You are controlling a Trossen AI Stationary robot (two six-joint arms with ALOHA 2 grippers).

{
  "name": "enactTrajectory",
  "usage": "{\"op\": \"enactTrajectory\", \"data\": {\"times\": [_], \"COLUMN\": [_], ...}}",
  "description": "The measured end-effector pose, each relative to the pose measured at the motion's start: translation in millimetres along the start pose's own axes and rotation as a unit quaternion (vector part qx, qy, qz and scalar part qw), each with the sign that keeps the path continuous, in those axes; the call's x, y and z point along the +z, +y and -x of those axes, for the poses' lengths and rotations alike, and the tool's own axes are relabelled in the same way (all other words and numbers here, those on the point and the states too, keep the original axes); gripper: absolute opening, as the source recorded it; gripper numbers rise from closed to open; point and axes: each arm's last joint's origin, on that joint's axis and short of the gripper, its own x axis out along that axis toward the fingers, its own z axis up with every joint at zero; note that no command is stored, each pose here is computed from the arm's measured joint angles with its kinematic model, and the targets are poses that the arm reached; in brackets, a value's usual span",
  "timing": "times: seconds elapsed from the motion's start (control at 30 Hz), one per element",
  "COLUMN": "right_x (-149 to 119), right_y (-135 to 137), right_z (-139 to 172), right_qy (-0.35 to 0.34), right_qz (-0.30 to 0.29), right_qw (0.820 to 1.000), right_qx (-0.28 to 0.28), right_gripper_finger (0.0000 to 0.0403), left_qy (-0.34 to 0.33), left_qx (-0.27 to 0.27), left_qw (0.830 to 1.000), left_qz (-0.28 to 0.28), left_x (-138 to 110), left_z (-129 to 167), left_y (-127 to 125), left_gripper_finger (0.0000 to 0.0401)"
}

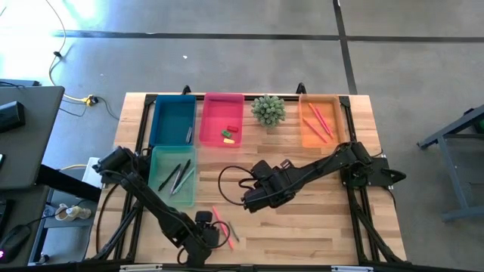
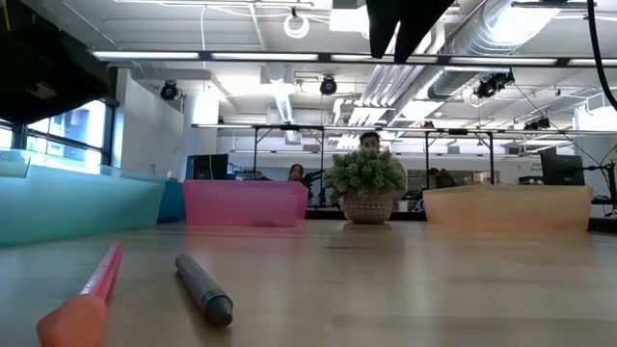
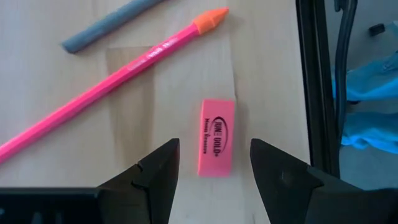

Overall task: Sort crayons/erasers/pens/pencils in bins
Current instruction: Put the pink eraser into the pink bin

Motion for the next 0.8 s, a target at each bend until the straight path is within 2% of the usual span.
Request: {"op": "enactTrajectory", "data": {"times": [0.63, 0.8], "right_x": [4.2, 4.2], "right_y": [-1.5, -1.5], "right_z": [-2.4, -2.4], "right_qy": [0.001, 0.001], "right_qz": [-0.004, -0.004], "right_qw": [1.000, 1.000], "right_qx": [-0.003, -0.003], "right_gripper_finger": [0.0154, 0.0154], "left_qy": [0.000, 0.015], "left_qx": [-0.007, -0.011], "left_qw": [1.000, 1.000], "left_qz": [-0.022, -0.023], "left_x": [-0.1, -3.1], "left_z": [-5.7, -17.3], "left_y": [-1.5, -2.1], "left_gripper_finger": [0.0184, 0.0184]}}
